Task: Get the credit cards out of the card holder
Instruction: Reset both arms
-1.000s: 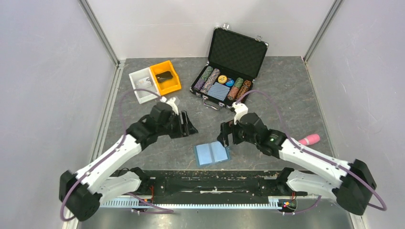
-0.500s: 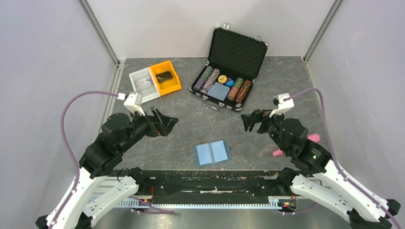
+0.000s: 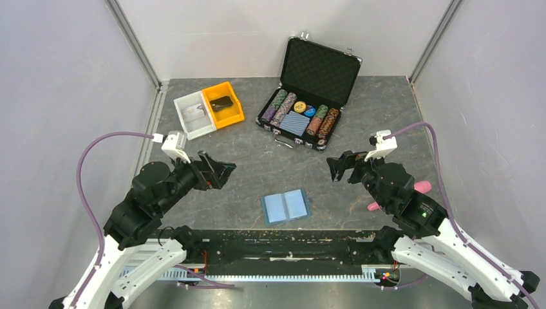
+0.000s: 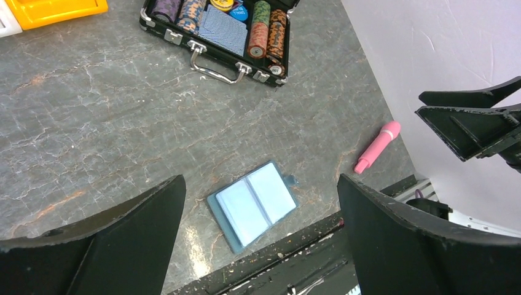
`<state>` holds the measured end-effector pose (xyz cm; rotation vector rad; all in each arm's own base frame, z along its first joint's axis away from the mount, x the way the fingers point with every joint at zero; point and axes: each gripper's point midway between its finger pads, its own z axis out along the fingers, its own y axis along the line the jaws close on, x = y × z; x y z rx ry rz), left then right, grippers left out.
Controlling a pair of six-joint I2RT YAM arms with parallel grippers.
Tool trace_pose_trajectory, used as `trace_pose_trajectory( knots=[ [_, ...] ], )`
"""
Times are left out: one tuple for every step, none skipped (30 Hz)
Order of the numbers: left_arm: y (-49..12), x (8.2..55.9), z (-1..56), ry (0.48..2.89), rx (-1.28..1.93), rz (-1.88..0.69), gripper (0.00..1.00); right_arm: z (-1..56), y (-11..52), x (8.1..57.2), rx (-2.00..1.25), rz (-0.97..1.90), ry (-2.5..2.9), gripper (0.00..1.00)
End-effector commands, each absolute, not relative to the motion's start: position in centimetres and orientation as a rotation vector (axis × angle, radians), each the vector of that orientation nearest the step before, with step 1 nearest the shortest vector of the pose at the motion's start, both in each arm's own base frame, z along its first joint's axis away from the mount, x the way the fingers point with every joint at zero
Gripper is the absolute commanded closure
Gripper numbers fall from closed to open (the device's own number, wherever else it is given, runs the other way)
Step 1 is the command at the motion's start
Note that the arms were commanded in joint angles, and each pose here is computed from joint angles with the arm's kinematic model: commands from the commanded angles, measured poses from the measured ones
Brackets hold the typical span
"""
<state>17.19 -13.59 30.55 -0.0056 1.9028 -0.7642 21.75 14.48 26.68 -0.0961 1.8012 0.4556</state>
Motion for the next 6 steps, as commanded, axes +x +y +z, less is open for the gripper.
trace_pose_trajectory(
  knots=[
    [-13.38, 17.53, 30.64, 1.875, 0.024, -0.733, 0.0, 27.72, 14.38, 21.99, -0.065, 0.468, 1.768, 0.02],
    [-13.38, 17.5, 30.61, 1.875, 0.023, -0.735, 0.0, 27.77, 14.39, 21.97, -0.065, 0.469, 1.767, 0.02],
    [-13.35, 17.49, 30.59, 1.874, 0.02, -0.735, 0.0, 27.76, 14.42, 21.98, -0.067, 0.47, 1.768, 0.02],
    [-13.37, 17.47, 30.54, 1.875, 0.02, -0.737, 0.0, 27.76, 14.46, 21.97, -0.069, 0.471, 1.768, 0.02],
    [-13.35, 17.46, 30.59, 1.874, 0.018, -0.738, 0.0, 27.73, 14.48, 21.99, -0.069, 0.47, 1.77, 0.02],
    [-13.35, 17.48, 30.6, 1.874, 0.017, -0.738, 0.0, 27.77, 14.52, 21.95, -0.071, 0.475, 1.768, 0.02]
  ],
)
